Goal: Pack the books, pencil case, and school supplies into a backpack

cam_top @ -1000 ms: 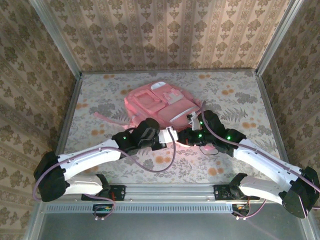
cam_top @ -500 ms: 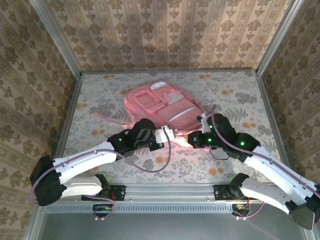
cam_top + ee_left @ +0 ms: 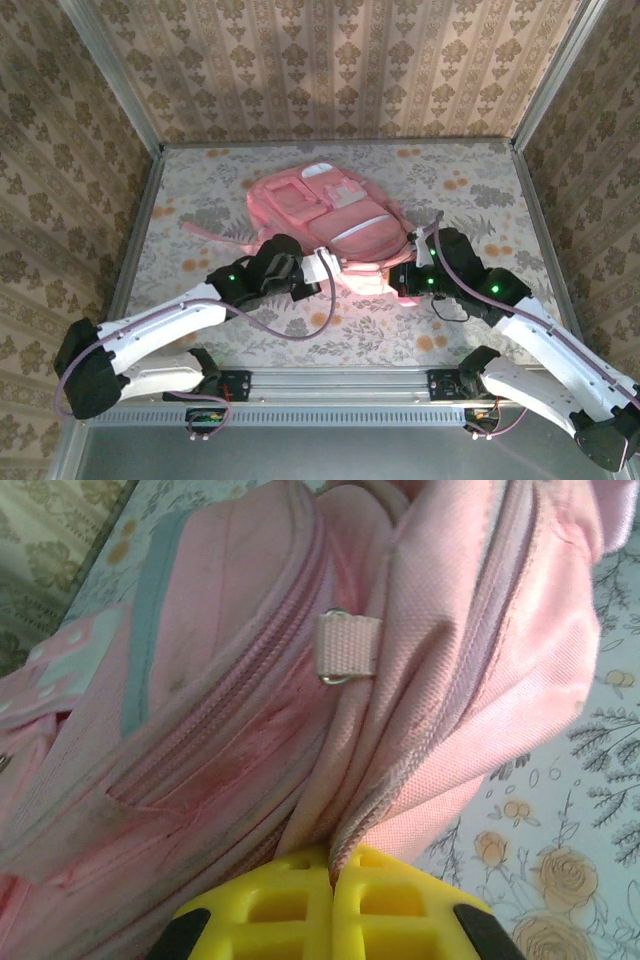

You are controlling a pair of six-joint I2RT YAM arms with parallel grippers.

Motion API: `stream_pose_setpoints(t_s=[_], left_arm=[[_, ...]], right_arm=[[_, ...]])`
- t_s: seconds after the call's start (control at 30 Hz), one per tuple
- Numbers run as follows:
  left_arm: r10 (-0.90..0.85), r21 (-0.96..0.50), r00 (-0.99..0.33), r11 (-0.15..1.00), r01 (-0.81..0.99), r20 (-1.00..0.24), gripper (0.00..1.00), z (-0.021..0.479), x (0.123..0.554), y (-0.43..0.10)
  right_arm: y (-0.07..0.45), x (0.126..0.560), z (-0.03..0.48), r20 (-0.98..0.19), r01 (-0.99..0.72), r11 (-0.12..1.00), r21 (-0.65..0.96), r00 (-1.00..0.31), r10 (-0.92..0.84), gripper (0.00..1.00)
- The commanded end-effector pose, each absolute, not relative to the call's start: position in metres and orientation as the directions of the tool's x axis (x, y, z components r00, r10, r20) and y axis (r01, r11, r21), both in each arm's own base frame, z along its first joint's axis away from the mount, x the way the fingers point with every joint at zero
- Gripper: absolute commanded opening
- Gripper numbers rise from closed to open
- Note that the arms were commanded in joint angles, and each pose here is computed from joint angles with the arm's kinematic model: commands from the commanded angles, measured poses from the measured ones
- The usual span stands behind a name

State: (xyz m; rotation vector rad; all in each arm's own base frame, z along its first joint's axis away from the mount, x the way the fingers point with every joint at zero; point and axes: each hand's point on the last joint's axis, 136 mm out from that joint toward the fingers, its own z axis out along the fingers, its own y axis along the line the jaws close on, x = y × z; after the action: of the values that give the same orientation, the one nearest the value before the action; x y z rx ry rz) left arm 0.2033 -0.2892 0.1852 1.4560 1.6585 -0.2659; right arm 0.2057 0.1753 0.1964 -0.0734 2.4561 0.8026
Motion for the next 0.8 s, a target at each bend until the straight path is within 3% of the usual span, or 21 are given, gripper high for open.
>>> stream_pose_setpoints(t_s=[0.0, 0.23, 0.33, 0.37, 0.5, 0.53, 0.77], left_arm=[[0.627, 0.39, 0.052, 0.416, 0.822, -0.777, 0.0, 0.226, 0.218, -0.276], [0.669, 0.329, -0.048, 0.426, 0.843, -0.742, 0.0, 0.207, 0.208, -0.261], [0.7, 0.277, -0.138, 0.445, 0.852, -0.701, 0.0, 0.19, 0.204, -0.253], [0.7, 0.257, -0.176, 0.467, 0.846, -0.692, 0.04, 0.186, 0.204, -0.249], [0.672, 0.161, -0.315, 0.546, 0.822, -0.67, 0.44, 0.17, 0.21, -0.237], [0.663, 0.13, -0.35, 0.562, 0.817, -0.662, 0.49, 0.165, 0.212, -0.235], [0.511, -0.028, -0.518, 0.693, 0.721, -0.686, 0.55, 0.178, 0.225, -0.216]], right_arm=[[0.15, 0.201, 0.171, -0.485, -0.125, 0.88, 0.458, -0.865, 0.129, 0.0], [0.151, 0.204, 0.159, -0.483, -0.14, 0.878, 0.458, -0.868, 0.113, 0.0], [0.169, 0.198, 0.157, -0.483, -0.227, 0.839, 0.494, -0.874, 0.048, 0.0], [0.177, 0.194, 0.155, -0.479, -0.251, 0.827, 0.504, -0.878, 0.025, 0.0], [0.215, 0.183, 0.142, -0.486, -0.367, 0.797, 0.48, -0.867, -0.106, 0.0], [0.224, 0.182, 0.138, -0.48, -0.373, 0.793, 0.481, -0.87, -0.118, 0.0], [0.275, 0.199, 0.141, -0.458, -0.346, 0.726, 0.595, -0.888, -0.047, 0.0]])
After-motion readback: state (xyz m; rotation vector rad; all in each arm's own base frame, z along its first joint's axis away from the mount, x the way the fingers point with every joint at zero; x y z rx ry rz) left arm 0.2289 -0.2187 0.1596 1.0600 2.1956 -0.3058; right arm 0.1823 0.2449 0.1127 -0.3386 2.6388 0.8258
